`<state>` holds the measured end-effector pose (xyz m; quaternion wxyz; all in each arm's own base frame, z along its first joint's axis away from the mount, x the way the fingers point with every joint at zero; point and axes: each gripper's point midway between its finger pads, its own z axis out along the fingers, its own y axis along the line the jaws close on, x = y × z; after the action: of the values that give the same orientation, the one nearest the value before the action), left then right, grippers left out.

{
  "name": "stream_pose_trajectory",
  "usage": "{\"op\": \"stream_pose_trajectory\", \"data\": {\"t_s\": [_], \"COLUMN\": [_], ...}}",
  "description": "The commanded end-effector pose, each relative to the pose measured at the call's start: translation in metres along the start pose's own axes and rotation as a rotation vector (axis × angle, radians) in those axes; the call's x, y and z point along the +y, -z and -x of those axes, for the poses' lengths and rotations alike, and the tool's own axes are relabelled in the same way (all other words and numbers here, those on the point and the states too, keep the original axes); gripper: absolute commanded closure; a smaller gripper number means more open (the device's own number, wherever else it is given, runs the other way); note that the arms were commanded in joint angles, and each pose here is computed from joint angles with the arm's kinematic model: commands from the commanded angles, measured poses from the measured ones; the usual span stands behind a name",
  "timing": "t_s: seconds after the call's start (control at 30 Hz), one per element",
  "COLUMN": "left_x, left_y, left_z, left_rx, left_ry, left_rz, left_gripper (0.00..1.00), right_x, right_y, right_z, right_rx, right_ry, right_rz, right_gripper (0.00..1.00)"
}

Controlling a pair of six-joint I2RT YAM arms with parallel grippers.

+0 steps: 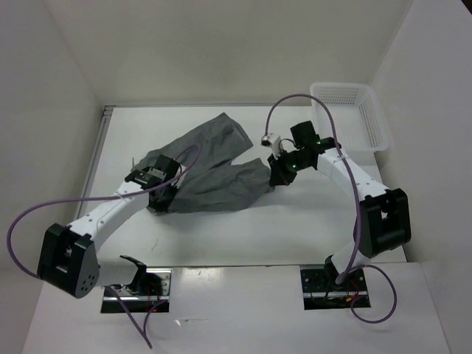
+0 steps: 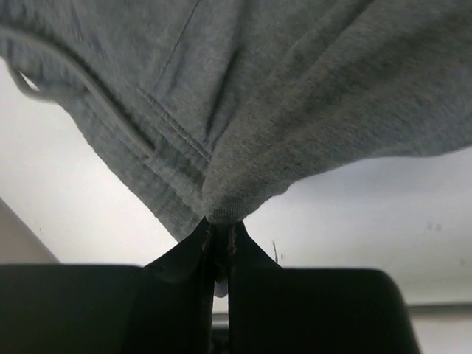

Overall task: Fold and stack the shorts
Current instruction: Flatten the shorts out

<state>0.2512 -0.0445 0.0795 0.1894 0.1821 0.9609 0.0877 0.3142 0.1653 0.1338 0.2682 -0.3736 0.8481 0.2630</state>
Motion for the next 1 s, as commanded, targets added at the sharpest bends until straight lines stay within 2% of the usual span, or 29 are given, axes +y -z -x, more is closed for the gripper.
{"op": "stream_pose_trajectory", "data": {"t_s": [0.0, 0.2, 0.27, 0.37, 0.43, 0.47, 0.5, 0.53, 0.6, 0.63, 0.7, 0.73, 0.8, 0.87, 0.9, 0.93, 0.97], "left_x": [0.002, -0.009, -0.010, -0.013, -0.019, -0.022, -0.028, -0.029, -0.033, -0.034, -0.039, -0.045, -0.053, -0.063, -0.062, -0.062, -0.051], "left_y": [0.024, 0.022, 0.023, 0.029, 0.034, 0.038, 0.044, 0.047, 0.050, 0.055, 0.062, 0.068, 0.088, 0.104, 0.118, 0.122, 0.120], "left_z": [-0.020, -0.045, -0.051, -0.060, -0.073, -0.074, -0.080, -0.081, -0.082, -0.076, -0.064, -0.057, -0.028, -0.014, 0.001, 0.009, 0.019], "left_rx": [-0.002, 0.011, 0.000, -0.027, 0.000, -0.001, 0.020, 0.028, 0.059, 0.051, 0.021, -0.002, -0.096, -0.146, -0.211, -0.252, -0.282], "left_ry": [-0.041, -0.136, -0.163, -0.210, -0.257, -0.273, -0.308, -0.310, -0.330, -0.327, -0.317, -0.309, -0.270, -0.247, -0.224, -0.216, -0.188], "left_rz": [0.030, 0.047, 0.064, 0.075, 0.047, 0.032, 0.000, -0.011, -0.030, -0.041, -0.065, -0.102, -0.162, -0.247, -0.262, -0.264, -0.207], "left_gripper": [0.96, 0.94, 0.93, 0.93, 0.90, 0.89, 0.80, 0.75, 0.68, 0.57, 0.49, 0.46, 0.38, 0.38, 0.31, 0.28, 0.24], "right_x": [0.047, 0.081, 0.089, 0.075, 0.062, 0.057, 0.051, 0.046, 0.036, 0.027, 0.021, 0.011, 0.020, 0.033, 0.038, 0.040, 0.042], "right_y": [0.010, 0.001, 0.003, 0.008, 0.012, 0.012, 0.009, 0.009, 0.006, 0.010, 0.014, 0.021, 0.023, 0.033, 0.035, 0.043, 0.044], "right_z": [-0.019, -0.083, -0.092, -0.105, -0.116, -0.119, -0.117, -0.116, -0.096, -0.085, -0.048, -0.015, 0.021, 0.068, 0.080, 0.105, 0.118], "right_rx": [0.075, 0.334, 0.368, 0.431, 0.503, 0.527, 0.529, 0.535, 0.468, 0.420, 0.288, 0.178, 0.044, -0.118, -0.164, -0.256, -0.308], "right_ry": [0.153, 0.322, 0.369, 0.415, 0.421, 0.430, 0.440, 0.449, 0.449, 0.424, 0.393, 0.393, 0.347, 0.347, 0.343, 0.363, 0.347], "right_rz": [0.138, 0.212, 0.213, 0.158, 0.100, 0.087, 0.064, 0.040, -0.011, -0.046, -0.079, -0.131, -0.105, -0.078, -0.063, -0.077, -0.075], "right_gripper": [1.00, 0.93, 0.91, 0.88, 0.71, 0.56, 0.31, 0.23, 0.09, 0.01, 0.01, 0.01, 0.01, 0.01, 0.01, 0.01, 0.01]}}
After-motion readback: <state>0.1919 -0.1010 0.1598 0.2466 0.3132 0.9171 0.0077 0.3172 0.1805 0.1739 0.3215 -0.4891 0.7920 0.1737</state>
